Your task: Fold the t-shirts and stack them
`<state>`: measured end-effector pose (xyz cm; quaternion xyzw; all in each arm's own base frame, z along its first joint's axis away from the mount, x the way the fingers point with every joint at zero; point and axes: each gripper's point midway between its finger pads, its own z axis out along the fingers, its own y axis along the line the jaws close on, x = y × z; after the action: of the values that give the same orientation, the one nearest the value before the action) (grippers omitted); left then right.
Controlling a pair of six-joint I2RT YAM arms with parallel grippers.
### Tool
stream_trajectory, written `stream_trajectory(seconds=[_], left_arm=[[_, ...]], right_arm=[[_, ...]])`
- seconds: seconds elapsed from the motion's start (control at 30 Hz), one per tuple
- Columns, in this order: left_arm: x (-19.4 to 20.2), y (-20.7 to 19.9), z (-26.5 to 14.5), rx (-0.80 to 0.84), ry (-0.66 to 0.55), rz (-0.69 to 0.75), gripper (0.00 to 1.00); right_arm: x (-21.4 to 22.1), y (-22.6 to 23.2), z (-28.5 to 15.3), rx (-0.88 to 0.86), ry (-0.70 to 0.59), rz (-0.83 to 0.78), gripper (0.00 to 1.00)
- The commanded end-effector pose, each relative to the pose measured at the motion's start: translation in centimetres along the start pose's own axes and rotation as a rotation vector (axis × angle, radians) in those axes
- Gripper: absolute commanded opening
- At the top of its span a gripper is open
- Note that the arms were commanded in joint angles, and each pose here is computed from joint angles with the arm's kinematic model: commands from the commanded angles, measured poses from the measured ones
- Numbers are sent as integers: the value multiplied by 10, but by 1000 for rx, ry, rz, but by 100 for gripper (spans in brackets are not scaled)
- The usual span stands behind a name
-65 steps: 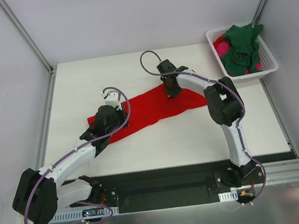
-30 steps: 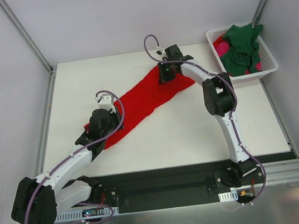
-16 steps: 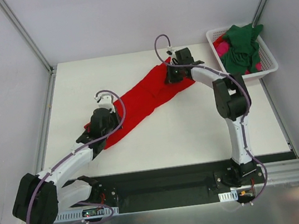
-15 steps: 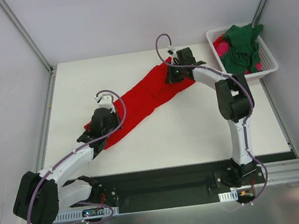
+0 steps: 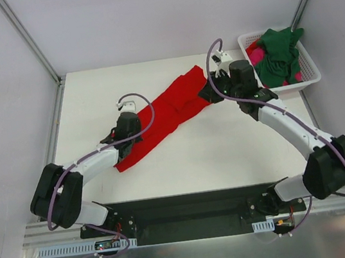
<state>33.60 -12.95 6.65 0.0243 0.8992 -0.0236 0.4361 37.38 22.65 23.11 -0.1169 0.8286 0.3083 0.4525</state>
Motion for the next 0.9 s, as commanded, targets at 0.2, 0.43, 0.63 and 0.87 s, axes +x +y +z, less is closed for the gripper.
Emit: stream_trajectory(seconds=[0.2, 0.43, 0.63, 0.87], left_arm=[[1, 6, 20, -91, 102, 13, 6], [25, 2, 35, -116, 247, 30, 4], [41, 3, 44, -133, 303, 34, 3], [70, -19, 43, -33, 429, -12, 2]], right_arm=[[18, 26, -69, -11, -28, -40, 9], [22, 29, -107, 19, -60, -56, 10], [32, 22, -119, 57, -46, -75, 11], [34, 20, -127, 73, -57, -75, 12]])
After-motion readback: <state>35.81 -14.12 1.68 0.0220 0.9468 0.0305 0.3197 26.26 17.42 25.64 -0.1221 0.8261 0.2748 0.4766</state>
